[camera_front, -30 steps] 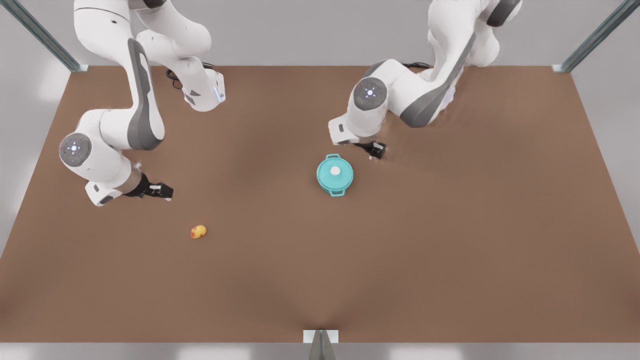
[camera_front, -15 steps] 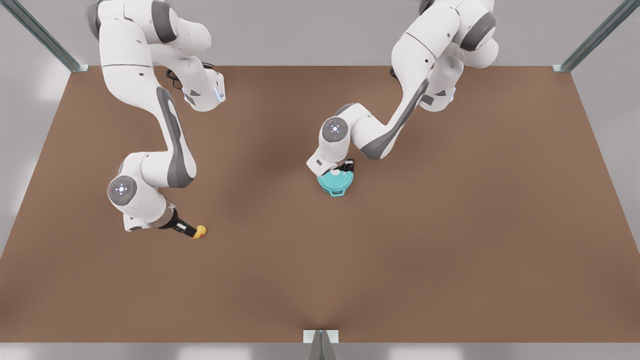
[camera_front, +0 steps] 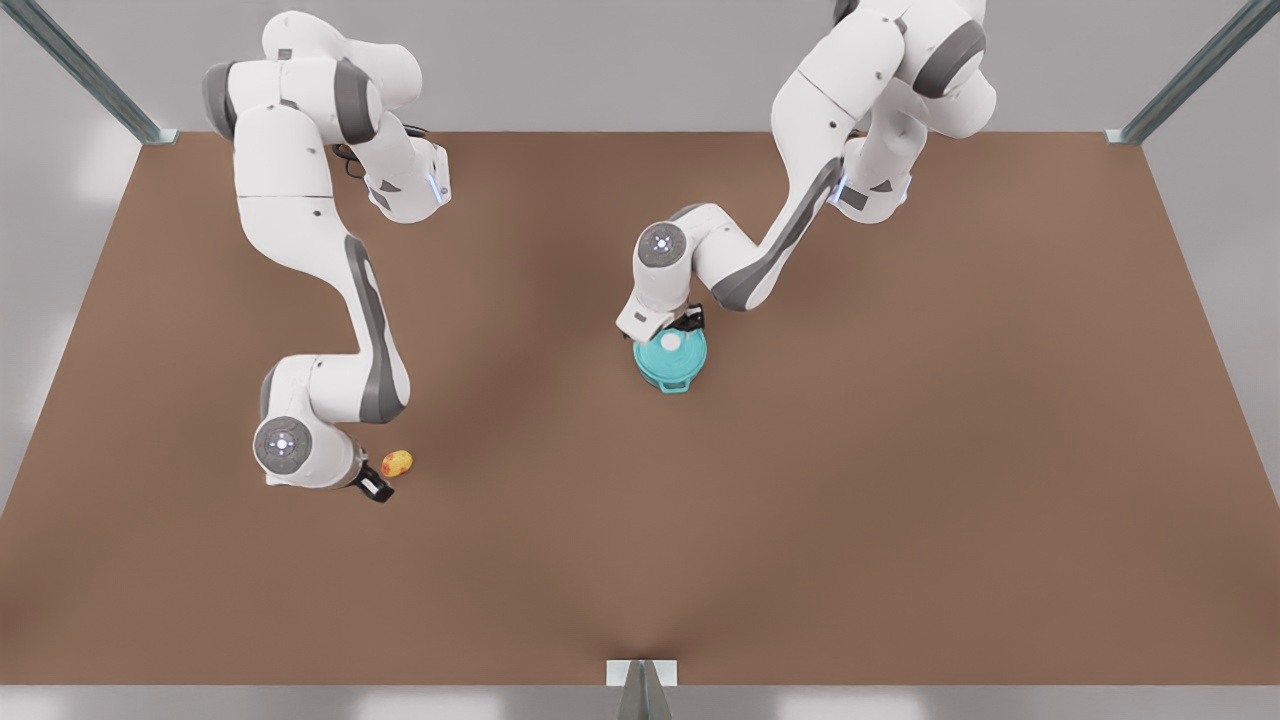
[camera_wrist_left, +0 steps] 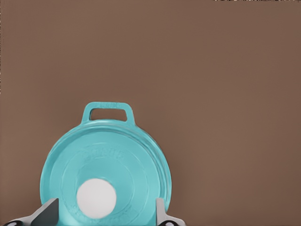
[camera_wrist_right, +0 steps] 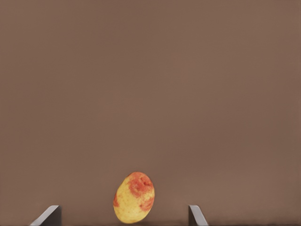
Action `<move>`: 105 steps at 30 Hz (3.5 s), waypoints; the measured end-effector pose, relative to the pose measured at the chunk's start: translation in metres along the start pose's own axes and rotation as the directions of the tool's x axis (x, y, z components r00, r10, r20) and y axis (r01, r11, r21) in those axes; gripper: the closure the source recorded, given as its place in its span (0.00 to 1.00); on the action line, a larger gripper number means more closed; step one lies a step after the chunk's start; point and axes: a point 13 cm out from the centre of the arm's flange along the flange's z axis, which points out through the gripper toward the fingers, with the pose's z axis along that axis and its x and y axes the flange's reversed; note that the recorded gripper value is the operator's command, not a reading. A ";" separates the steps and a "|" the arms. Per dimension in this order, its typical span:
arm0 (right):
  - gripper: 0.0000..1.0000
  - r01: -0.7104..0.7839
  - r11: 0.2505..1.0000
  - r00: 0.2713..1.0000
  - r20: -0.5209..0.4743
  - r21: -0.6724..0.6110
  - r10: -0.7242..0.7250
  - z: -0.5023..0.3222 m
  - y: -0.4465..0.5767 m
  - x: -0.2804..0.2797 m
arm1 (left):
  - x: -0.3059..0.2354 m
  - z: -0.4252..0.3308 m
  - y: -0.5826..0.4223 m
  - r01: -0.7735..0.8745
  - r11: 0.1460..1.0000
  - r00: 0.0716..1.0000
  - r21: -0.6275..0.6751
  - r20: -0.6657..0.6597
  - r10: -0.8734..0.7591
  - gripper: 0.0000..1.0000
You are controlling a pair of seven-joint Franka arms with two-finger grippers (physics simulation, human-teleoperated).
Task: Open the pot lid and put the potato into the pot
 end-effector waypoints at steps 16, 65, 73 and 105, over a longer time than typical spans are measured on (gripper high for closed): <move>0.00 -0.276 0.950 0.961 -0.074 -0.144 0.268 0.038 0.003 -0.011 | -0.004 0.029 0.008 0.104 0.994 0.995 -0.035 0.008 -0.103 0.42; 0.09 -0.285 0.947 0.959 -0.052 -0.146 0.280 0.099 0.010 0.048 | -0.253 -0.229 0.424 0.041 0.984 0.992 0.172 -0.127 -0.019 0.00; 0.13 -0.292 0.944 0.956 -0.044 -0.155 0.289 0.102 0.012 0.045 | -0.250 -0.227 0.425 -0.058 0.981 0.989 0.183 -0.121 0.081 0.00; 0.49 -0.311 0.931 0.950 -0.039 -0.193 0.310 0.079 0.014 0.039 | -0.261 -0.287 0.447 -0.115 0.975 0.988 0.189 -0.078 0.132 0.00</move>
